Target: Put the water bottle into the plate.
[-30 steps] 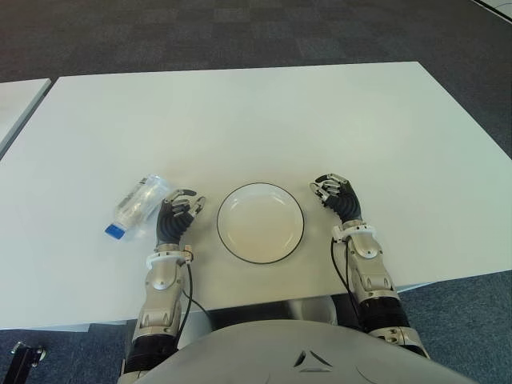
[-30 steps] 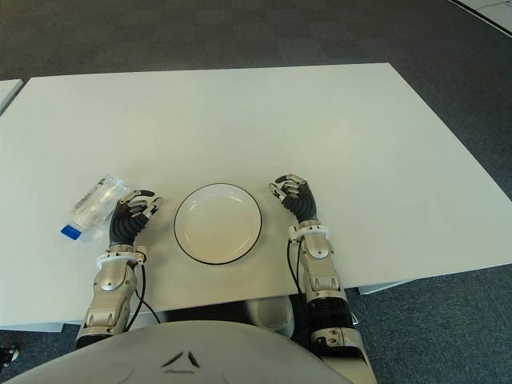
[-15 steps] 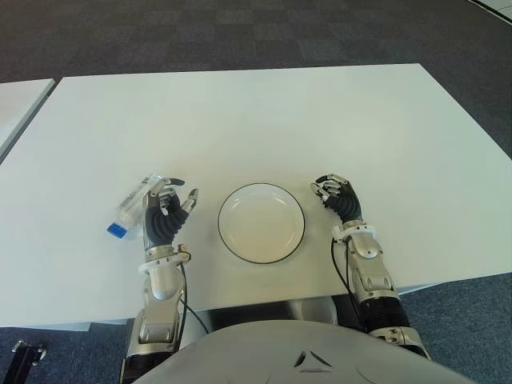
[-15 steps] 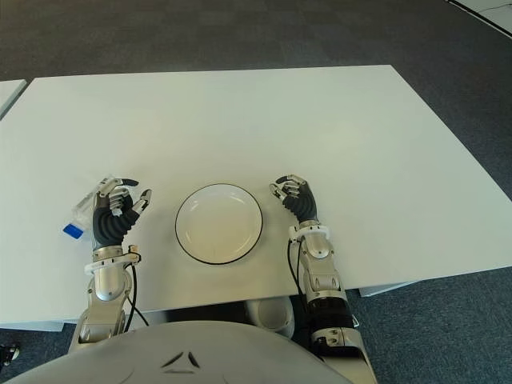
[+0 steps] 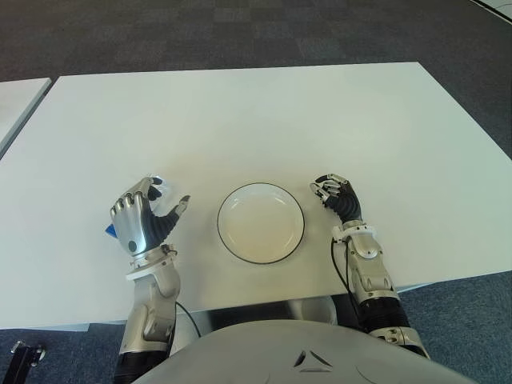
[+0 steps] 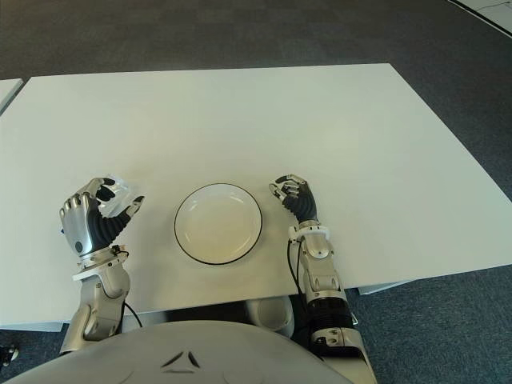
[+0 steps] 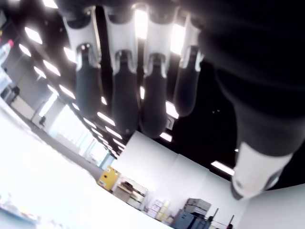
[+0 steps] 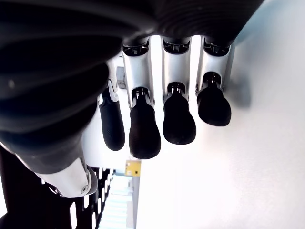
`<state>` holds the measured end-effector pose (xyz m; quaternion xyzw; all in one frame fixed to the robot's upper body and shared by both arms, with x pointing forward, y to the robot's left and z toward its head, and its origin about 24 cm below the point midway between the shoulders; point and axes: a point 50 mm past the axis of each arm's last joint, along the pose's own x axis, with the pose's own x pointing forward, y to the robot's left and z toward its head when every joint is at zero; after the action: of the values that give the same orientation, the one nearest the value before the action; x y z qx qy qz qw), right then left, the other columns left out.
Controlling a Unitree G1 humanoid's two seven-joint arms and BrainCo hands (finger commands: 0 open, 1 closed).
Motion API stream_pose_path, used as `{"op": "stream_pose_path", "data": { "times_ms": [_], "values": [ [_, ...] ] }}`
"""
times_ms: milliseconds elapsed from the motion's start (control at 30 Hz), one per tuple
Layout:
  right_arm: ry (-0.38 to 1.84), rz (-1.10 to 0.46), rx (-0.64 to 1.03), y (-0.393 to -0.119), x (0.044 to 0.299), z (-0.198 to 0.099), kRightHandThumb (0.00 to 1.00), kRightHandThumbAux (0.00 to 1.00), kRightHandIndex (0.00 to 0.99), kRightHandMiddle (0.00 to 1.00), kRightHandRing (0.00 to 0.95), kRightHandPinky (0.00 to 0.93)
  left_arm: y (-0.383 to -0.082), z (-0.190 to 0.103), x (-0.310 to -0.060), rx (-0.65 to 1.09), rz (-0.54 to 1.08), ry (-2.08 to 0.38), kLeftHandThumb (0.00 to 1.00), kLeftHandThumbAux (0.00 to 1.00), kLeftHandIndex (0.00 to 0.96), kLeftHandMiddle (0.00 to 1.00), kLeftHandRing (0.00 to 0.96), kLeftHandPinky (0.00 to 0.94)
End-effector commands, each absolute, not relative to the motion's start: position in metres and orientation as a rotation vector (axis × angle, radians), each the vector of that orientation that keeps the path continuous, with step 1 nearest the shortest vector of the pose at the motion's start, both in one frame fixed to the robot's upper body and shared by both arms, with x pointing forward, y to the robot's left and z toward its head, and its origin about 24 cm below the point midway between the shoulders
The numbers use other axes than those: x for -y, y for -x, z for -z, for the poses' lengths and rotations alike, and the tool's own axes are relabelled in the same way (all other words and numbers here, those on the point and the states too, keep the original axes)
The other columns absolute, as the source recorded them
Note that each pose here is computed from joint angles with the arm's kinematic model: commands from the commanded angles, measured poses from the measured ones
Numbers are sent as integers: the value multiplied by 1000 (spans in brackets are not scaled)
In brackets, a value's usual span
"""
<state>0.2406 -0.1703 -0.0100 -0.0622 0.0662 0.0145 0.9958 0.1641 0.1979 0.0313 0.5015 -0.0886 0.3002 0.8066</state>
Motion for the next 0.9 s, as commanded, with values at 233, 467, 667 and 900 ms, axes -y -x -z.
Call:
{"op": "stream_pose_path", "data": {
  "times_ms": [233, 467, 667, 900],
  "values": [
    [118, -26, -208, -233, 169, 24, 701, 731, 437, 753, 745, 744, -165, -36, -202, 163, -644, -1246, 388, 744, 106, 33, 26, 23],
    [115, -22, -215, -233, 169, 24, 701, 731, 436, 751, 747, 739, -167, -27, -210, -73, -589, -1372, 380, 622, 10, 2, 2, 1],
    [106, -19, -215, -233, 169, 24, 700, 730, 437, 757, 750, 750, -174, -11, -220, -230, -551, -1424, 414, 353, 0, 0, 0, 0],
    [114, -16, -215, -232, 169, 24, 701, 730, 437, 762, 755, 754, -184, 13, -232, -319, -514, -1452, 505, 198, 0, 0, 0, 0]
  ]
}}
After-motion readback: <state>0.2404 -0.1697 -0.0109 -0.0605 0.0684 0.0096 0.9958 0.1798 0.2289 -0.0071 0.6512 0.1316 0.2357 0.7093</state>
